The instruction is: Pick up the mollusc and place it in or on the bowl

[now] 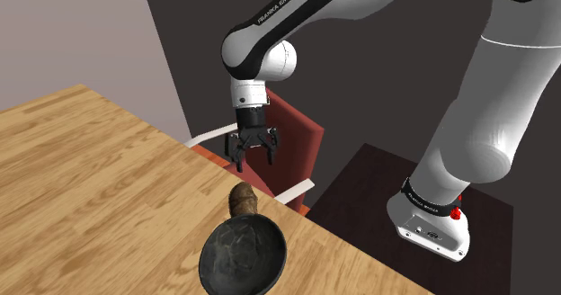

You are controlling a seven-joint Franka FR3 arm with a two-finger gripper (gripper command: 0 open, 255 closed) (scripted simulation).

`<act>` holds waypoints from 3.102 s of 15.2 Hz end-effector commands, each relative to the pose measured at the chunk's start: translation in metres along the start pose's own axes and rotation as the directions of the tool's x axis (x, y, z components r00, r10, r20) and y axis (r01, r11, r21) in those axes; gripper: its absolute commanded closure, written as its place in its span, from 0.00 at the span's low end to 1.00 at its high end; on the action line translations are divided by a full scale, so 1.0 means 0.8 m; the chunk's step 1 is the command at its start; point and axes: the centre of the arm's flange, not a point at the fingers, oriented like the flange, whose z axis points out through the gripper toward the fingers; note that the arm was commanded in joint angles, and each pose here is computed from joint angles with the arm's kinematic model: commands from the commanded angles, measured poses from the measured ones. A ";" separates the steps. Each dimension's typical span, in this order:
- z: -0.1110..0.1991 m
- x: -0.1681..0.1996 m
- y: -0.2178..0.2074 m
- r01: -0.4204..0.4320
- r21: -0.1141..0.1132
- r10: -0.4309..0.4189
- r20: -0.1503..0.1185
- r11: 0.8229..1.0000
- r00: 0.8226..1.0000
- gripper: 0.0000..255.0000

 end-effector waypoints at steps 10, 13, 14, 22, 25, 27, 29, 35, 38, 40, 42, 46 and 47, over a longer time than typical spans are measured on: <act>0.087 0.034 -0.036 -0.057 0.061 0.053 0.061 0.996 0.997 0.00; 0.097 0.034 -0.037 -0.057 0.061 0.053 0.061 0.996 0.997 0.00; 0.097 0.034 -0.037 -0.057 0.061 0.053 0.061 0.996 0.997 0.00; 0.097 0.034 -0.037 -0.057 0.061 0.053 0.061 0.996 0.997 1.00; 0.097 0.033 -0.038 -0.057 0.061 0.053 0.061 0.996 0.997 1.00; 0.097 0.031 -0.037 -0.057 0.061 0.053 0.061 0.996 0.997 1.00; 0.097 0.034 -0.037 -0.057 0.061 0.053 0.061 0.996 0.997 1.00; 0.065 0.013 -0.046 -0.057 0.061 0.053 0.061 0.996 0.997 1.00; 0.049 0.002 -0.050 -0.057 0.061 0.053 0.061 0.996 0.997 1.00; 0.038 -0.005 -0.053 -0.057 0.061 0.053 0.061 0.996 0.997 1.00; 0.027 -0.012 -0.056 -0.057 0.061 0.053 0.061 0.996 0.997 1.00; 0.005 -0.026 -0.062 -0.057 0.061 0.053 0.061 0.996 0.997 1.00; 0.000 -0.029 -0.063 -0.057 0.061 0.053 0.061 0.996 0.997 1.00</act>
